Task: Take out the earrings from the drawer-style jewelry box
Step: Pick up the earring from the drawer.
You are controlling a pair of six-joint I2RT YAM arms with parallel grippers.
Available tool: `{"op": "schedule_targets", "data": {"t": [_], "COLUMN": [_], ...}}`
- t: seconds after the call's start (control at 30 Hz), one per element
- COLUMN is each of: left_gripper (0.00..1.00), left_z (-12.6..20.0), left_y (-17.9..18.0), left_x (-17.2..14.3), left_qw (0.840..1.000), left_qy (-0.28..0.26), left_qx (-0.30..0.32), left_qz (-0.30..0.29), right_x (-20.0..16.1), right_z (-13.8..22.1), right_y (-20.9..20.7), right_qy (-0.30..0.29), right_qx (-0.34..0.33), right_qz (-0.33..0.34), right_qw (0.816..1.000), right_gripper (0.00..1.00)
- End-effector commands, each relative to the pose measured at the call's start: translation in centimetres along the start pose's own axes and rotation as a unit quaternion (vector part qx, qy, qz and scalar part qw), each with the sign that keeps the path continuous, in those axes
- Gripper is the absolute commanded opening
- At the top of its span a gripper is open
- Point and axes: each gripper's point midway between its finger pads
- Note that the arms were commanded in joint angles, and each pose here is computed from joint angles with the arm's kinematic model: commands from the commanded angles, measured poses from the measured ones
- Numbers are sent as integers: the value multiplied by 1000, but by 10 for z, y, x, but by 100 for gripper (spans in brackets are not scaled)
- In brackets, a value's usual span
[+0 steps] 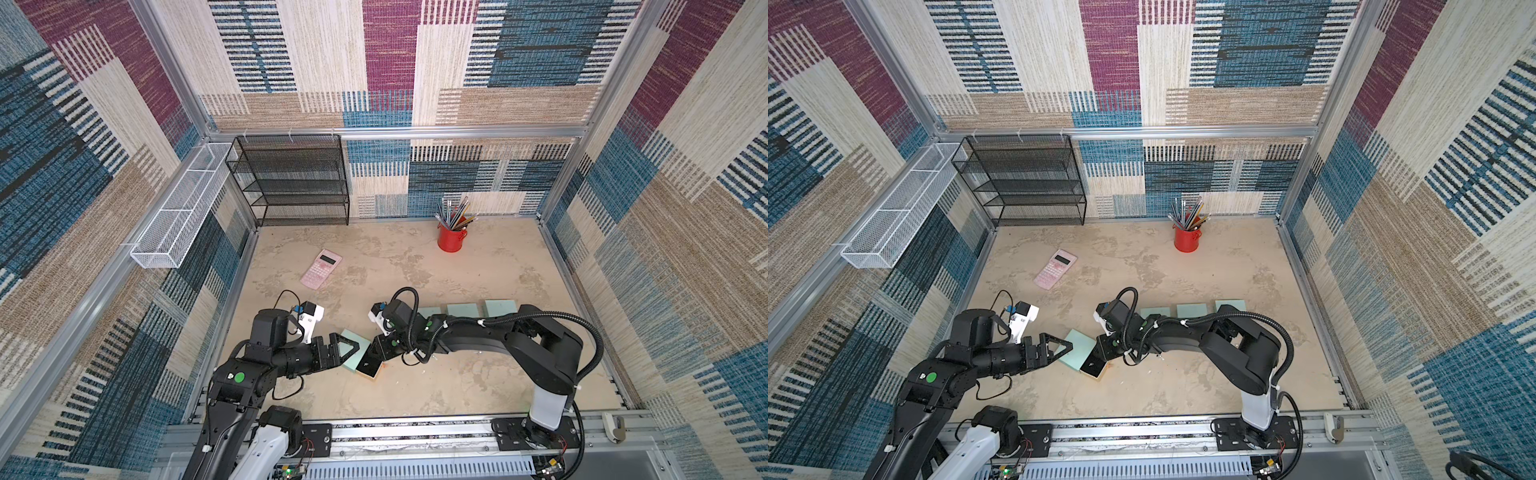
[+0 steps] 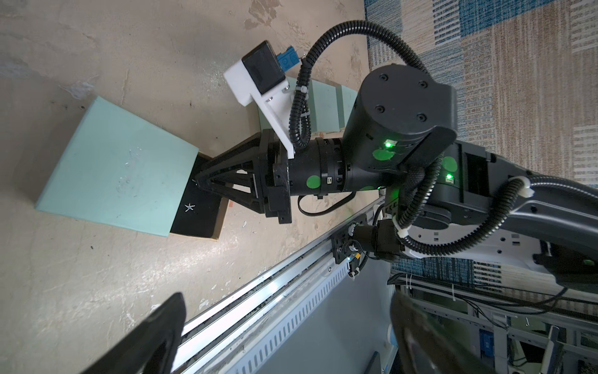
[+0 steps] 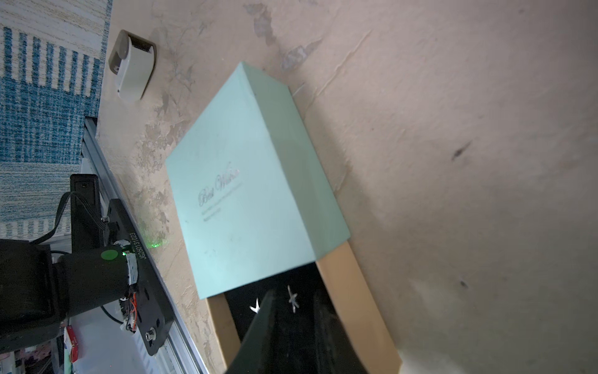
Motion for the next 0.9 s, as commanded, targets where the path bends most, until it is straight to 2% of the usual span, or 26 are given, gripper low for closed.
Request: {"op": "schedule_targets", "data": {"t": [0.0,0.87], "left_gripper": [99,99], "left_z": [1,0], "left_y": [0,6], "left_x": [-1,0], "left_qw": [1000,1000], "left_qy": [3,-2], "left_qx": [0,9], "left_qz": [-11,2], "right_x": [1,-6], "right_z": [-2,-9], "right_y": [0,7], "right_qy": [-1,15], "right_qx": [-3,33], "right_qz": [7,13], "right_qw": [1000,999], "right_gripper": [24,10]}}
Point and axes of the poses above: each gripper's point midway between its finger pads, its own z axis back along the fingers, its own y axis along the line the jaws close on, x = y × z, and after that the axes turned 9 degrees about -z, right-handed
